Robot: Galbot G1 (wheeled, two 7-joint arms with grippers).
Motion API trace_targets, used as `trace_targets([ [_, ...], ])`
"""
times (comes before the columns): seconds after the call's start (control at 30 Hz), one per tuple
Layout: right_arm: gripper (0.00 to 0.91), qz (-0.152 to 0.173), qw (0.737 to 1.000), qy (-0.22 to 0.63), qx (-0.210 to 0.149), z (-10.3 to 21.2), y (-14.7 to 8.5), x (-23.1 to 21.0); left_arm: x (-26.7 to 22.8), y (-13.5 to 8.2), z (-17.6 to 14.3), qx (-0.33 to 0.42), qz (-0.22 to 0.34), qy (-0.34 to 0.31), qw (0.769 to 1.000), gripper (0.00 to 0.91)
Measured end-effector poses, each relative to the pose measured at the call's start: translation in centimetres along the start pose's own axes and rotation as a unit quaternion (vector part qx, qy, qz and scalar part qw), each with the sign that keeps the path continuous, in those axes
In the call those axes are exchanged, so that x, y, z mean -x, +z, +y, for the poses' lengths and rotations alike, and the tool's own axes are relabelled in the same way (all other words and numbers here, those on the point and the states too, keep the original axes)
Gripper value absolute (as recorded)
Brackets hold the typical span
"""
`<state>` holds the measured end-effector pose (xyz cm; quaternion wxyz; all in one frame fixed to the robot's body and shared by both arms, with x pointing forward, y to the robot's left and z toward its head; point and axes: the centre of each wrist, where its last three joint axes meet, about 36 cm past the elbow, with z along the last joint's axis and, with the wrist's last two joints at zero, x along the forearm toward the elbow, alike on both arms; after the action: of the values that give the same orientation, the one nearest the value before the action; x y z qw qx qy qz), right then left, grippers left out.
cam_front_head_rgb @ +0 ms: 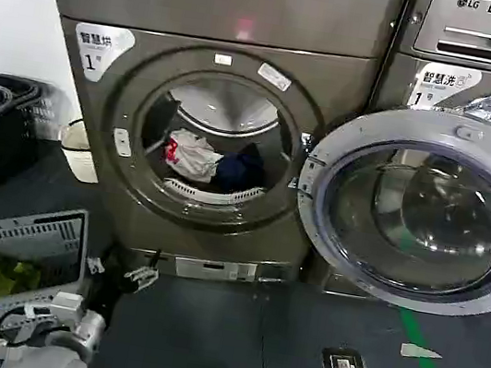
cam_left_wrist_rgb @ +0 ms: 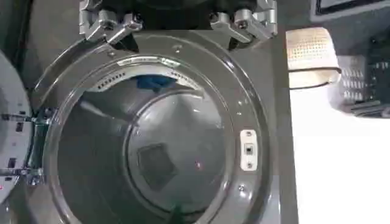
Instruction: Grasp the clothes from the dryer.
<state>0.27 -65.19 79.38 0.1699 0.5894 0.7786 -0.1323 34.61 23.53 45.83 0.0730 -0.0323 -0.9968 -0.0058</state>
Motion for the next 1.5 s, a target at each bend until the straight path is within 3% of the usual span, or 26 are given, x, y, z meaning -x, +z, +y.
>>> trace_targets([
  [1.2, 0.907, -0.016, 0.998, -0.063, 0.010, 1.5, 1.6, -1.0, -0.1, -0.3, 0.1, -0.008, -0.009, 0.003, 1.000, 0.907],
  [1.5, 0.907, -0.047, 0.995, -0.084, 0.018, 1.9, 1.8, -1.1, -0.2, -0.5, 0.0, -0.009, -0.019, 0.009, 1.000, 0.907],
])
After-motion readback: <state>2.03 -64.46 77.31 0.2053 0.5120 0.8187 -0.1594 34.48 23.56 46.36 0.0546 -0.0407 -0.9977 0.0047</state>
